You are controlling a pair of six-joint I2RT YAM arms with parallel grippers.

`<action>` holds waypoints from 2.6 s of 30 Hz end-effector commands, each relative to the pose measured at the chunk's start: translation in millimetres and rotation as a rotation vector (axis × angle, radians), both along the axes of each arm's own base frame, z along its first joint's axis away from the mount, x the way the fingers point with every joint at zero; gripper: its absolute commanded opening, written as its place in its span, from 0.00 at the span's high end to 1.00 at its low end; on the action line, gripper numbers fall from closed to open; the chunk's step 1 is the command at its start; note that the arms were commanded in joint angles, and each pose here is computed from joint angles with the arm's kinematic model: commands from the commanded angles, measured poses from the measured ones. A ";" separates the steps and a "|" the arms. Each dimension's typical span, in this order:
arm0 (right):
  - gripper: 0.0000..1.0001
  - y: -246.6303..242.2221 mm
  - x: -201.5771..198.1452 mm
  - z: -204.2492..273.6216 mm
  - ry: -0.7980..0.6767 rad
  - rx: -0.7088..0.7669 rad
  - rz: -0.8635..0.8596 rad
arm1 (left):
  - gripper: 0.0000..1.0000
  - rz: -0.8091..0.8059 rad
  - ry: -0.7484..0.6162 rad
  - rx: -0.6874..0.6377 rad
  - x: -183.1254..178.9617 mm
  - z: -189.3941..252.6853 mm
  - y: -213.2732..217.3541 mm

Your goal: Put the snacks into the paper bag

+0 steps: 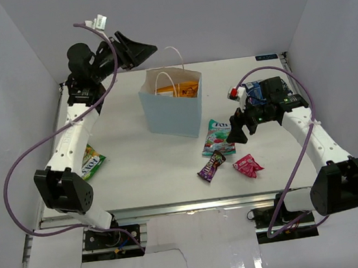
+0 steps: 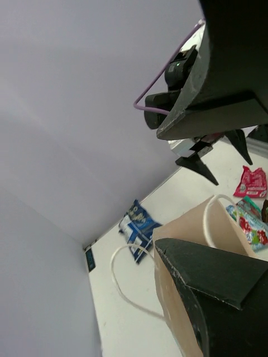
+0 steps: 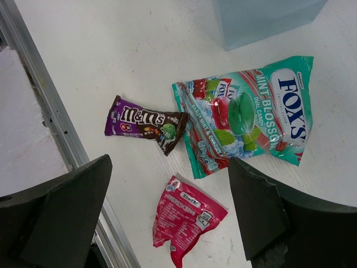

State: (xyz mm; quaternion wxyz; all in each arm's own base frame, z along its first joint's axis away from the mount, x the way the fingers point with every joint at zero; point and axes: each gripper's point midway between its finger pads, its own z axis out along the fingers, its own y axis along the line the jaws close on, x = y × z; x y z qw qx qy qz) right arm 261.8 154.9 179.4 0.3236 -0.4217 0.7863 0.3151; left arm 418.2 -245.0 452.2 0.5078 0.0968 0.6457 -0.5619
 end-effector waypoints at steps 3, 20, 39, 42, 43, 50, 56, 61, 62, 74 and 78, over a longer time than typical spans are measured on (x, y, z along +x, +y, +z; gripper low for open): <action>0.10 -5.6 12.4 -2.8 0.028 -0.017 -0.106 | 0.18 0.210 -0.141 0.148 -21.8 30.3 45.0; 0.09 -16.9 70.6 -108.6 0.453 -0.047 -0.738 | 0.03 0.959 0.433 0.329 -133.3 -185.5 200.0; 0.89 -16.0 88.3 -102.7 0.505 0.172 -0.655 | 0.03 0.940 0.493 0.318 -137.2 -201.5 195.4; 0.92 -32.6 99.7 -46.3 0.307 0.270 -0.521 | 0.03 0.920 0.500 0.331 -134.6 -204.3 192.3; 0.92 -34.0 101.5 -27.8 0.238 0.296 -0.470 | 0.03 0.916 0.499 0.332 -134.1 -204.1 191.4; 0.92 -36.8 110.0 150.6 -0.430 0.323 -0.253 | 0.03 0.930 0.470 0.344 -129.5 -198.3 194.6; 0.92 0.5 112.7 258.7 -0.727 0.347 -0.119 | 0.03 0.915 0.465 0.341 -123.1 -200.8 190.7; 0.92 61.6 117.5 270.6 -0.866 0.289 0.029 | 0.03 0.892 0.456 0.337 -120.1 -197.5 186.4; 0.92 65.5 121.1 276.7 -0.890 0.279 0.023 | 0.03 0.889 0.456 0.339 -121.1 -198.3 185.9; 0.92 128.6 136.9 221.8 -0.815 0.217 0.173 | 0.03 0.901 0.457 0.311 -135.9 -199.1 189.2; 0.92 138.4 134.5 202.1 -0.758 0.204 0.153 | 0.03 0.900 0.454 0.315 -135.8 -198.5 189.3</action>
